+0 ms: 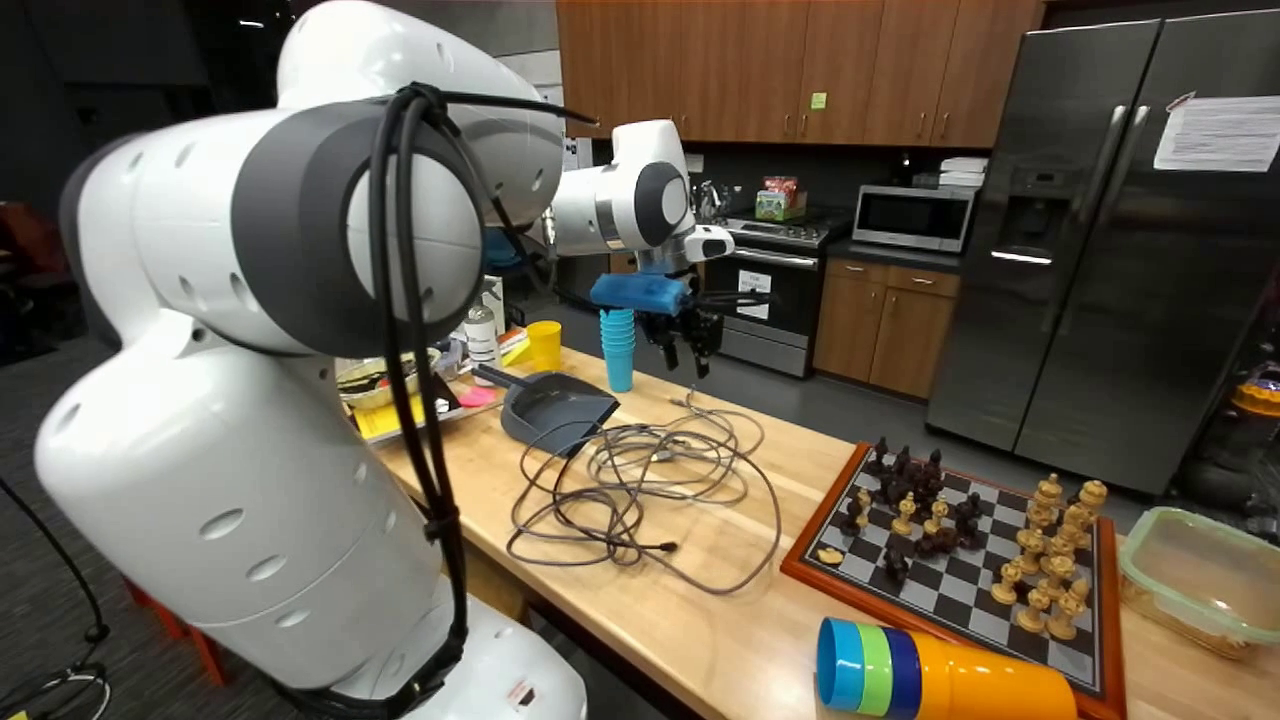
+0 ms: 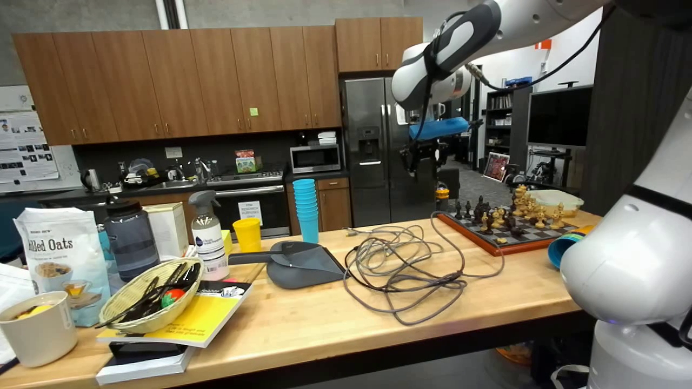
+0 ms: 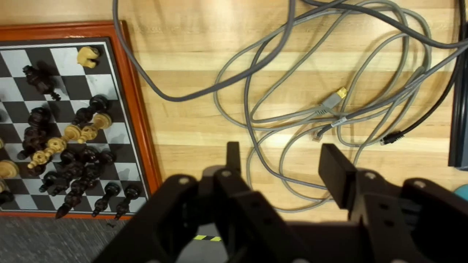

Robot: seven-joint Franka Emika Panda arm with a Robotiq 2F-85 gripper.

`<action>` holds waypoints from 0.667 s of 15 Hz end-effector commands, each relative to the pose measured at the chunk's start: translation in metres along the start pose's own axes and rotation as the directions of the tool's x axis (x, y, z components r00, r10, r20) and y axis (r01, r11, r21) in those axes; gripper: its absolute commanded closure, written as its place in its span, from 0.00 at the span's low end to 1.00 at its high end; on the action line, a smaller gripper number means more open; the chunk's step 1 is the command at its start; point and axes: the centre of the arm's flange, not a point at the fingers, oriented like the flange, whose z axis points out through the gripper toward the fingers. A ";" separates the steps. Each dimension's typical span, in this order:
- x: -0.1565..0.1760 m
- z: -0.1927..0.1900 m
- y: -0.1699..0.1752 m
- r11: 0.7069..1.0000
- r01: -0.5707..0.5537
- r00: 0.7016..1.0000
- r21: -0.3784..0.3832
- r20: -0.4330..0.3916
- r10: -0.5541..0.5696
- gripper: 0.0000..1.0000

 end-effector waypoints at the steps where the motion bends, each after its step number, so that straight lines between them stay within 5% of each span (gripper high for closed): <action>1: -0.027 0.014 0.044 1.000 0.021 0.999 0.008 0.037 -0.021 0.10; 3: -0.040 0.037 0.073 0.999 0.031 0.996 0.004 0.085 -0.032 0.01; 10: -0.107 0.113 0.179 0.999 -0.018 0.960 0.049 0.282 0.004 0.00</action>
